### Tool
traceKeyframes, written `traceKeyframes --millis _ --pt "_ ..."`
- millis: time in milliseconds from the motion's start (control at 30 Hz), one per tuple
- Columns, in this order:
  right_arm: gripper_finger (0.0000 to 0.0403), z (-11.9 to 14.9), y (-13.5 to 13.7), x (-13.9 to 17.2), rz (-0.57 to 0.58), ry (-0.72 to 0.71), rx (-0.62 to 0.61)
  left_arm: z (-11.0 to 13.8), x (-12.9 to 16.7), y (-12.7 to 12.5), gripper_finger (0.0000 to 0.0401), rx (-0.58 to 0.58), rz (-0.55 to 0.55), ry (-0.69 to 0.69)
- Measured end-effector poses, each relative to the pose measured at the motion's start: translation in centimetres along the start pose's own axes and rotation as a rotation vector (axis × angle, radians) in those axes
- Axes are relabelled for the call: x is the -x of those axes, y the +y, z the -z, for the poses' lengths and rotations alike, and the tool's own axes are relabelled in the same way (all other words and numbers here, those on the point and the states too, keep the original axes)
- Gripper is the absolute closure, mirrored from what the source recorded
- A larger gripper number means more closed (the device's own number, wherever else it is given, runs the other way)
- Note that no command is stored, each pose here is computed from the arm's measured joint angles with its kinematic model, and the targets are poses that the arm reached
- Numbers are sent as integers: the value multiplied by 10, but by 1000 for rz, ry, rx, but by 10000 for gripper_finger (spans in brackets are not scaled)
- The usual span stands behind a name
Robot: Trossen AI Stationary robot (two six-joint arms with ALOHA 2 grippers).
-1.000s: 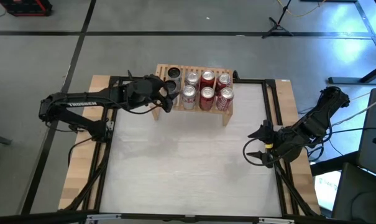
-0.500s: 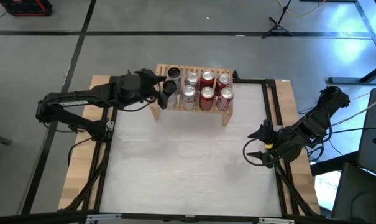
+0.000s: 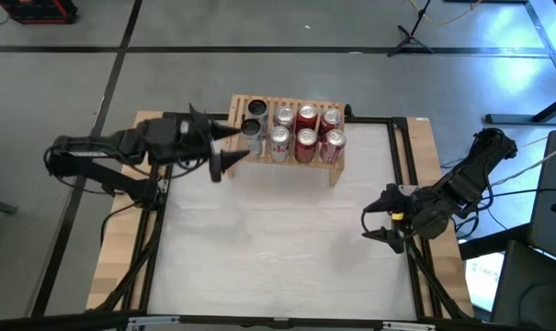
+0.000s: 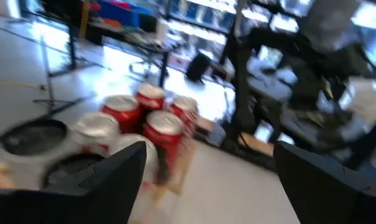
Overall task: Place canned beverage on shelf
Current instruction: Return to Home Position
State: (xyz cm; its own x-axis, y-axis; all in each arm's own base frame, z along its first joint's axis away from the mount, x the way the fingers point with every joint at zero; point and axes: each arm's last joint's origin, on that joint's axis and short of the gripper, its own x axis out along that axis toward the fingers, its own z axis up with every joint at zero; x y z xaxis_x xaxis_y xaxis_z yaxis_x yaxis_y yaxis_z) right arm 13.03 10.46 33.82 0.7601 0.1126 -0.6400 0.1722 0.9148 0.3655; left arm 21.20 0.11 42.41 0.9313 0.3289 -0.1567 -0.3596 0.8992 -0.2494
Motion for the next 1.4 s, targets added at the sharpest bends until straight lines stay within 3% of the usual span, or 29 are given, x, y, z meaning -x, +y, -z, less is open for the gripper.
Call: traceKeyframes --millis 167,267,567,767,967,1100,1267,1400 --pt "47 -3 2 0 -5 -48 -9 11 7 -16 93 -34 50 67" --pt "79 -5 1 4 -12 -82 4 20 9 -23 138 -43 80 93" --pt "274 -11 -15 31 -31 -198 84 60 7 -31 292 -43 157 205" --pt "391 -14 -34 57 -69 -287 97 79 7 -37 373 -24 316 173" --pt "381 -14 -55 82 -121 -369 93 101 7 -32 395 41 322 118" --pt "385 -13 -62 89 -125 -387 108 103 6 -30 382 93 303 130" --pt "388 -9 -68 90 -113 -363 127 103 6 -30 375 24 312 118" --pt "388 -8 -66 90 -149 -333 139 98 7 -32 378 104 335 84"
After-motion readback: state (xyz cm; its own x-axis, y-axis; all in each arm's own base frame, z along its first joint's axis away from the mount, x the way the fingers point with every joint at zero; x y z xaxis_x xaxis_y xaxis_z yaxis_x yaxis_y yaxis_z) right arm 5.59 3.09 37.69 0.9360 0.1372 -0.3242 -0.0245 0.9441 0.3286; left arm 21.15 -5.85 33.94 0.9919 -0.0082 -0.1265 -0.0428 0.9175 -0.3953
